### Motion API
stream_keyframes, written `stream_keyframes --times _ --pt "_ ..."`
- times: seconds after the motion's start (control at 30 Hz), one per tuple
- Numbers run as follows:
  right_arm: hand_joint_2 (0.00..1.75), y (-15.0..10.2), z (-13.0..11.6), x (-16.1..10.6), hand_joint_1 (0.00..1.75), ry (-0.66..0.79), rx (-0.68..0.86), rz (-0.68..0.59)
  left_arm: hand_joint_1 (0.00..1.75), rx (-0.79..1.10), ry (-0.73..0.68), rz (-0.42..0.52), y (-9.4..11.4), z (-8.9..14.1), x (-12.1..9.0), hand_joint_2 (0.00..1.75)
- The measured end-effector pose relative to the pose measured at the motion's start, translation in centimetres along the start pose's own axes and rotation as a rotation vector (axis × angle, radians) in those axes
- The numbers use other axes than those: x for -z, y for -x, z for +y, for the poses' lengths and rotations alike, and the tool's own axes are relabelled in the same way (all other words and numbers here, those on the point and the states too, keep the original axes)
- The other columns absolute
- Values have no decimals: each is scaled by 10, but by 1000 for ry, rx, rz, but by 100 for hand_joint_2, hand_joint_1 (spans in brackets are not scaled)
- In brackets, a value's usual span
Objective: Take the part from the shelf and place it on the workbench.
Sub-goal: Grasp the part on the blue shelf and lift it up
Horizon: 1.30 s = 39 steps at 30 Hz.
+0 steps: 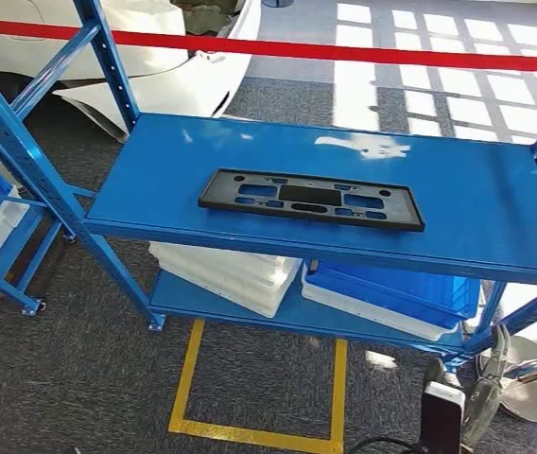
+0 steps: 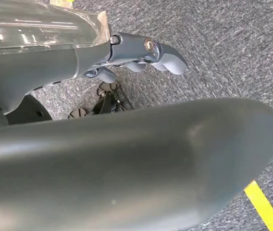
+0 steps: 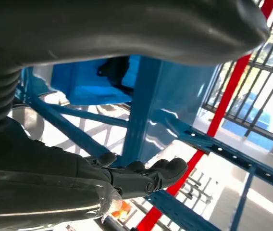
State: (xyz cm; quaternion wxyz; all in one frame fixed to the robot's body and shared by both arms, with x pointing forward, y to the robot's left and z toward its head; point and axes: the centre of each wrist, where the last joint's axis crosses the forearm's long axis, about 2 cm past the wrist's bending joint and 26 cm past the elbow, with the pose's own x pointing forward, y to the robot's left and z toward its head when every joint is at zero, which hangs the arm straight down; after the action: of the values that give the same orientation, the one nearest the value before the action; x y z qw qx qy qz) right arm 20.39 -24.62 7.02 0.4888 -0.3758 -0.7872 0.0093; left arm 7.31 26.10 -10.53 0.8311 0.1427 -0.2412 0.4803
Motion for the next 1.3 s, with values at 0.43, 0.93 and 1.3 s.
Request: stream_keyframes --times 0.43,0.93,1.3 --pt "175 -54 41 40 0 -166 270 -207 0 -18 44 -15 -5 -16 -1 0" --pt "175 -78 73 32 0 -566 522 -304 0 -54 155 -101 0 -31 -7 0" --pt "175 -78 81 7 0 -825 593 -358 0 -80 253 -154 6 -34 -11 0"
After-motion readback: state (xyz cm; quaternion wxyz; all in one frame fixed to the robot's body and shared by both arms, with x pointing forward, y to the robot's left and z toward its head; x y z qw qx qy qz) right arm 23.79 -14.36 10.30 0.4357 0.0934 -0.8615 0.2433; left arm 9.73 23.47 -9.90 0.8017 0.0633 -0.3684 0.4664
